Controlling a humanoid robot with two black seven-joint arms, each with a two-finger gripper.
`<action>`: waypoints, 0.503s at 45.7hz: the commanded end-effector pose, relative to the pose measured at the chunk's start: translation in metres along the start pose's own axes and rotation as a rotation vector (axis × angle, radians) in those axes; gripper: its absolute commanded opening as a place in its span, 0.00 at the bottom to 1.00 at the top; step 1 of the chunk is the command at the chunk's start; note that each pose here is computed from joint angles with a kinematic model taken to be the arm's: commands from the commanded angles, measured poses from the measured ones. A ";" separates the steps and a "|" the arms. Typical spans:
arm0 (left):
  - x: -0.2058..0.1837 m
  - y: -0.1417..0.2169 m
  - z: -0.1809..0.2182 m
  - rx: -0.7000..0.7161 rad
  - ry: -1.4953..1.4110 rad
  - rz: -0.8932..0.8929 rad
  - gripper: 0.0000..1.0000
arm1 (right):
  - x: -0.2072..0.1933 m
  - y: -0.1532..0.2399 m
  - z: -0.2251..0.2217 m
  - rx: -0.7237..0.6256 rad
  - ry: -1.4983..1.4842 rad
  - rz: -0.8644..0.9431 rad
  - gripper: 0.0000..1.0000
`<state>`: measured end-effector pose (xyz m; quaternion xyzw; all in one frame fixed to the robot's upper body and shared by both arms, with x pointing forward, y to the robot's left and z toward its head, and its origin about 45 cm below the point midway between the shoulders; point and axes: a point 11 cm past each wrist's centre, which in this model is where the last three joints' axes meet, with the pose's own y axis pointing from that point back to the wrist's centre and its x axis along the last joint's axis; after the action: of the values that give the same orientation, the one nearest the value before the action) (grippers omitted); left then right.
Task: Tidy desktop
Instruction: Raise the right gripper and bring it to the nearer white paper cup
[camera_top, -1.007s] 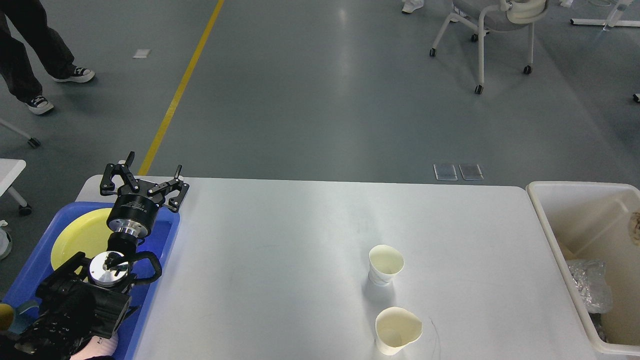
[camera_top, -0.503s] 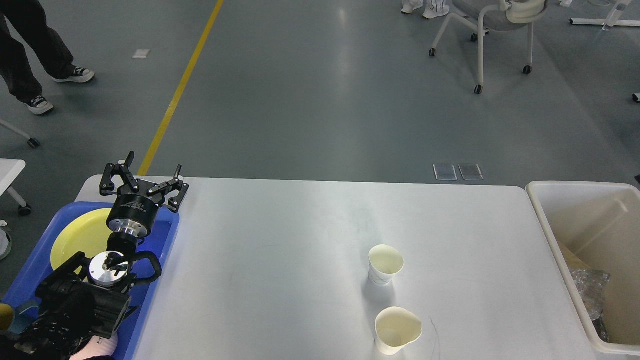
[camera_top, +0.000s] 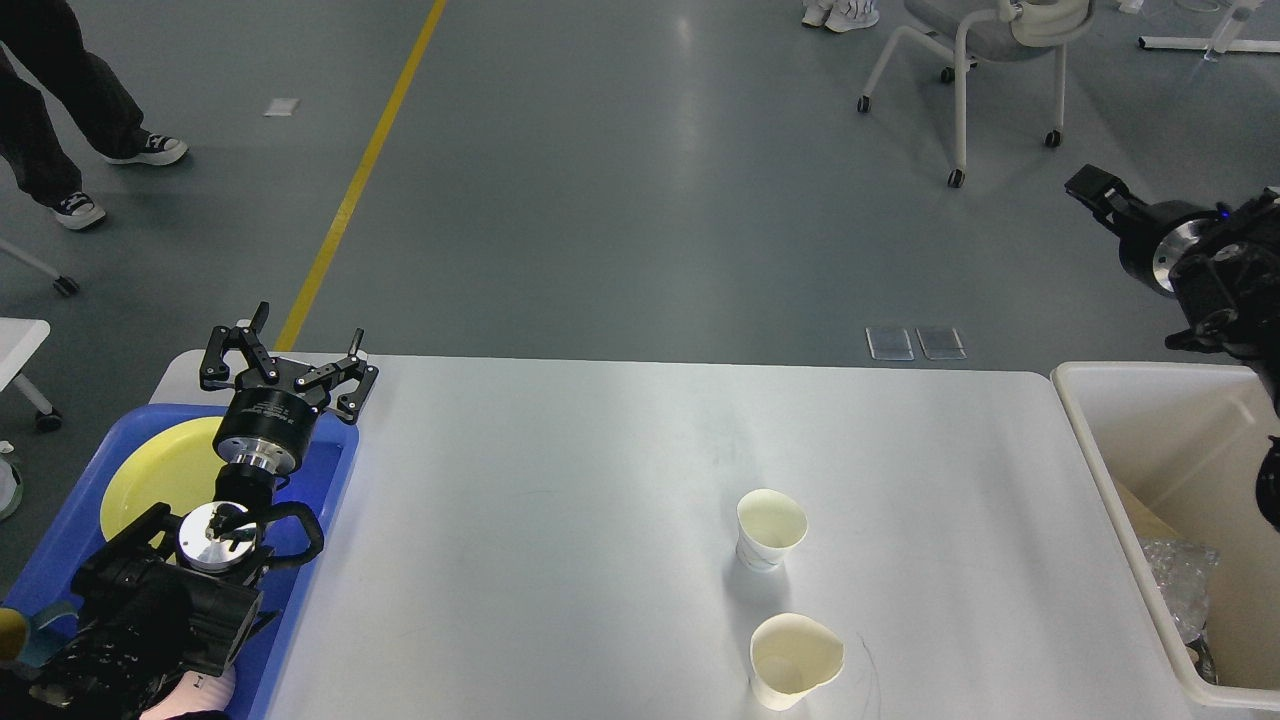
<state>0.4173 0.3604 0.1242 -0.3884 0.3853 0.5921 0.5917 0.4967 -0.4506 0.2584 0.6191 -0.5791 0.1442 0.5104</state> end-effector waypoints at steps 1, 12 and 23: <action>0.001 0.001 0.000 0.000 0.000 0.001 1.00 | -0.011 0.001 -0.030 0.028 0.040 -0.130 1.00; 0.001 0.001 0.000 0.000 0.000 0.001 1.00 | -0.061 0.027 -0.075 0.051 0.160 -0.442 1.00; 0.001 0.001 0.000 0.000 0.000 0.001 1.00 | -0.134 0.105 -0.122 0.137 0.333 -0.783 1.00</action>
<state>0.4170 0.3605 0.1237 -0.3881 0.3856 0.5923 0.5914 0.4533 -0.2987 0.2564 0.7696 -0.2838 0.0782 0.5666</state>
